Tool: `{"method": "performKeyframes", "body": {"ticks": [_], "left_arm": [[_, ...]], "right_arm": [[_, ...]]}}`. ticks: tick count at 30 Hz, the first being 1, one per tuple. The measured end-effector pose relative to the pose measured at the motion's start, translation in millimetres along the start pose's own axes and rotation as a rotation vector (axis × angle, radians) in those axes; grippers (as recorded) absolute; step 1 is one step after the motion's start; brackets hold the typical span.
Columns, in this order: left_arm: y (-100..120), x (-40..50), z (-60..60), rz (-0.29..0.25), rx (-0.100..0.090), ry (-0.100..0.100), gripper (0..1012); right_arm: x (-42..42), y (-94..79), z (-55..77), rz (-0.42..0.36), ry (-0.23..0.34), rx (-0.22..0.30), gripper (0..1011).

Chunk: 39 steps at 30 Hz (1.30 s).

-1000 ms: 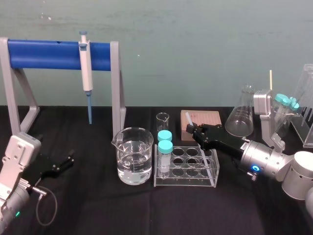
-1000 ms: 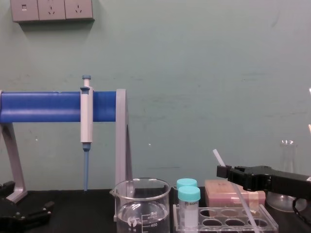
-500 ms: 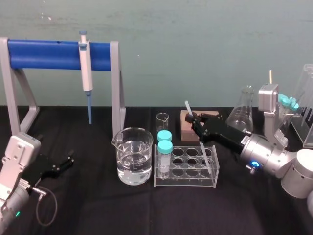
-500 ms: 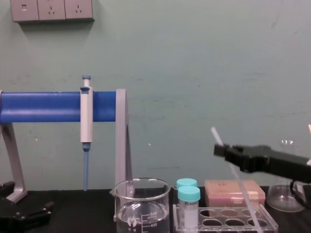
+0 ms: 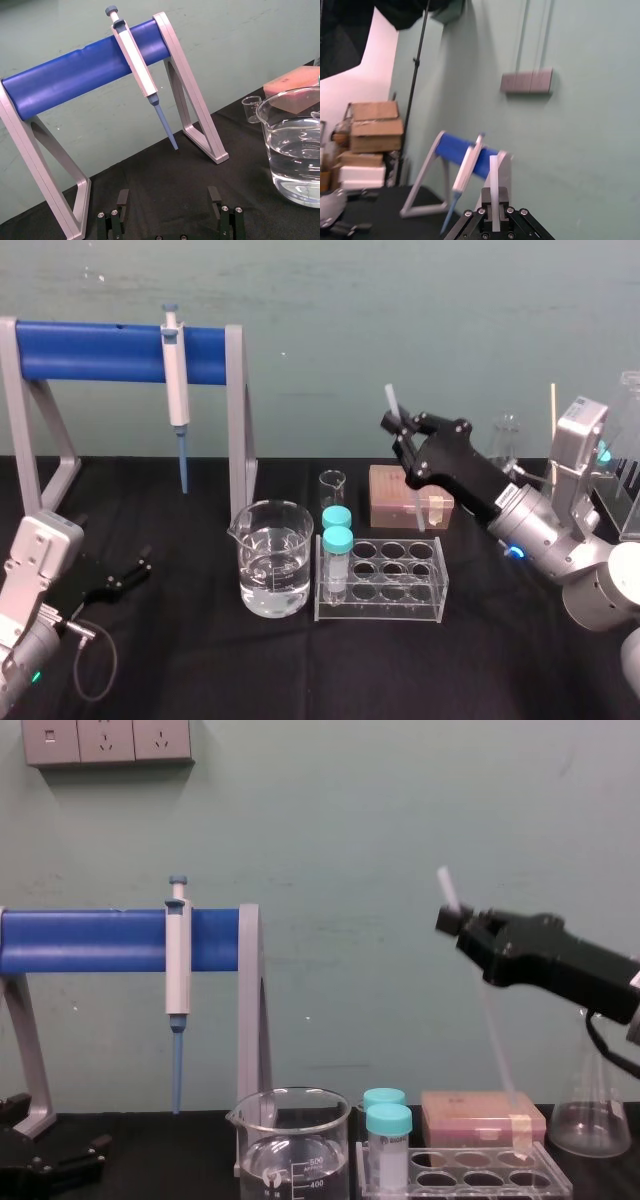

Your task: Pick up the stirring rod with one hand, then place it down.

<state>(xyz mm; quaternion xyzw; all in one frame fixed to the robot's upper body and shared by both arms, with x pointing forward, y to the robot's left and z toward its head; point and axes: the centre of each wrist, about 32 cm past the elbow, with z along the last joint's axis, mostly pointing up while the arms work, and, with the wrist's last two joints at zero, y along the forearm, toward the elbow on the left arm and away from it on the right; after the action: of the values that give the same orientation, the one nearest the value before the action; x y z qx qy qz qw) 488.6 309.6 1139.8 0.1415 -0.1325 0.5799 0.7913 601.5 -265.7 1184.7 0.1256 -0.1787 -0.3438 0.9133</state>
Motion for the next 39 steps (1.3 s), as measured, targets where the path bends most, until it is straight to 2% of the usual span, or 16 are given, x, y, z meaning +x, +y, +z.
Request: {"method": "performKeyframes", "body": {"ticks": [1,4,5,8,12,18,23,30,35,39], "left_arm": [[0.0,0.0,0.0,0.0,0.0,0.0,1000],[0.0,0.0,0.0,0.0,0.0,0.0,1000],[0.0,0.0,0.0,0.0,0.0,0.0,1000],[0.0,0.0,0.0,0.0,0.0,0.0,1000],[0.0,0.0,0.0,0.0,0.0,0.0,1000],[0.0,0.0,0.0,0.0,0.0,0.0,1000],[0.0,0.0,0.0,0.0,0.0,0.0,1000],[0.0,0.0,0.0,0.0,0.0,0.0,1000],[0.0,0.0,0.0,0.0,0.0,0.0,1000],[0.0,0.0,0.0,0.0,0.0,0.0,1000]], "right_arm": [[0.0,0.0,0.0,0.0,0.0,0.0,72],[-1.7,-1.2,-0.1,-0.032,-0.067,0.063,72],[-1.7,-1.2,-0.1,-0.032,-0.067,0.063,72],[-4.7,-4.5,-4.4,-0.065,-0.111,0.117,72],[-8.4,-10.4,-13.2,-0.097,-0.129,0.16,72],[-16.9,-23.3,-27.5,-0.142,-0.093,0.189,72],[-24.9,-32.3,-31.8,-0.187,-0.075,0.192,72],[-33.2,-40.2,-34.7,-0.231,-0.014,0.164,72],[-36.2,-41.2,-34.8,-0.262,0.039,0.139,72],[-37.0,-41.3,-34.7,-0.276,0.059,0.123,72]]}}
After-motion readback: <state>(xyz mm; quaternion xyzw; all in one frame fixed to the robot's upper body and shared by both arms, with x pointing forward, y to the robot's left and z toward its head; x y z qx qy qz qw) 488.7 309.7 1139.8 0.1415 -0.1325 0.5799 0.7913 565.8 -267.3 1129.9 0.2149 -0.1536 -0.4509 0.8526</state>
